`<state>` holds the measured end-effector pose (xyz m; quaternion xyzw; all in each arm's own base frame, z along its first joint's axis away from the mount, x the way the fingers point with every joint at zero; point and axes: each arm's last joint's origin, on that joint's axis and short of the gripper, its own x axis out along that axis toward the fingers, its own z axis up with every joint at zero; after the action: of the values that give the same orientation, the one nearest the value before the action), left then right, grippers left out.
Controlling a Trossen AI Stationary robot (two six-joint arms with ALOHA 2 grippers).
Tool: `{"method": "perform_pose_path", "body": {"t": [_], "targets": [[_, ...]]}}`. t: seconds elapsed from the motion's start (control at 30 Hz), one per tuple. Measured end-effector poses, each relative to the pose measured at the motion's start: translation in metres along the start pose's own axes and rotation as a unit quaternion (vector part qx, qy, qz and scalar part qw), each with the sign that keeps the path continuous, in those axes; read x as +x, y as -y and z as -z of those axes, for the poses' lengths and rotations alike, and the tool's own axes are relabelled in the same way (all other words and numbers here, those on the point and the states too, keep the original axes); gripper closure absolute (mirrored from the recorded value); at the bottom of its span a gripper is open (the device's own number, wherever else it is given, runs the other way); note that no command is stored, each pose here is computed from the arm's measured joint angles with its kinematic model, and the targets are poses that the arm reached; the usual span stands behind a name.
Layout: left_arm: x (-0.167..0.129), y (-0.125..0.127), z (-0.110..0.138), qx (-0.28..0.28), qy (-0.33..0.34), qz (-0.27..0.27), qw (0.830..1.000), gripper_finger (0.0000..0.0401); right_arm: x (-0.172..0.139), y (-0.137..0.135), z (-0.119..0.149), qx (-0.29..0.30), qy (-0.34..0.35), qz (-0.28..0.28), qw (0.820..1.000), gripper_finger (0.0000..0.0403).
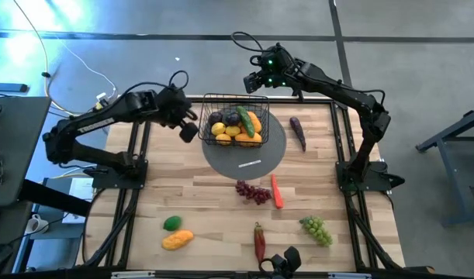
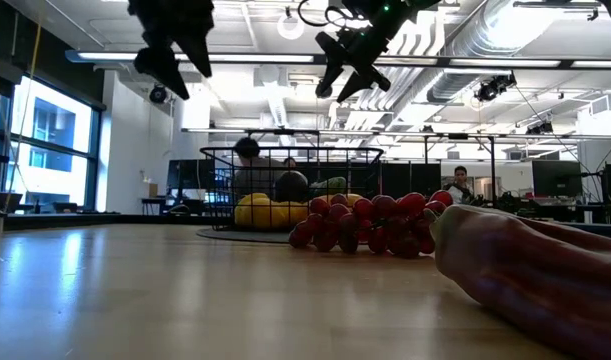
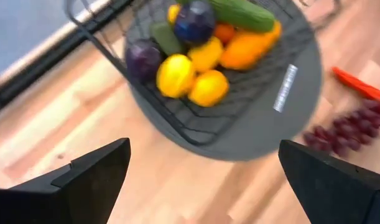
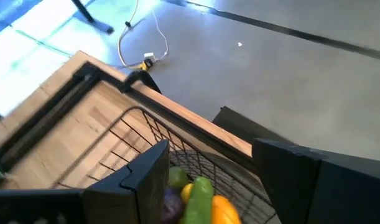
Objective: Build produce basket
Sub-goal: Put the yellow mango into the black wire basket
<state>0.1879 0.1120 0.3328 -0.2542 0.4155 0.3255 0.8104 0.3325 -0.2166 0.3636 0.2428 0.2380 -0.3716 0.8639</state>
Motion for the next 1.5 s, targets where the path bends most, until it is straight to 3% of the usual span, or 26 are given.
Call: {"method": "perform_pose_path", "body": {"t": [0.2, 0.5, 0.87, 1.2, 1.37, 1.5], "targets": [[-0.009, 0.023, 0.014, 0.009, -0.013, 0.034, 0.999, 0.0001, 0.000, -0.001, 0.003, 0.061, -0.026, -0.031, 0.997, 0.0192], [-0.019, 0.063, 0.046, 0.045, -0.065, 0.076, 0.994, 0.0001, -0.002, -0.013, 0.009, 0.081, -0.072, -0.103, 0.989, 0.0192], [-0.039, 0.106, 0.090, 0.106, -0.102, 0.143, 0.979, 0.0001, -0.014, -0.066, 0.035, 0.026, -0.103, -0.162, 0.981, 0.0192], [-0.061, 0.128, 0.131, 0.178, -0.133, 0.193, 0.956, 0.0001, -0.031, -0.108, 0.062, -0.017, -0.133, -0.203, 0.970, 0.0192], [-0.072, 0.134, 0.149, 0.211, -0.145, 0.216, 0.942, 0.0001, -0.054, -0.123, 0.069, -0.038, -0.129, -0.226, 0.965, 0.0192], [-0.077, 0.136, 0.158, 0.197, -0.153, 0.218, 0.943, 0.0001, -0.075, -0.134, 0.076, -0.052, -0.130, -0.241, 0.960, 0.0192]]}}
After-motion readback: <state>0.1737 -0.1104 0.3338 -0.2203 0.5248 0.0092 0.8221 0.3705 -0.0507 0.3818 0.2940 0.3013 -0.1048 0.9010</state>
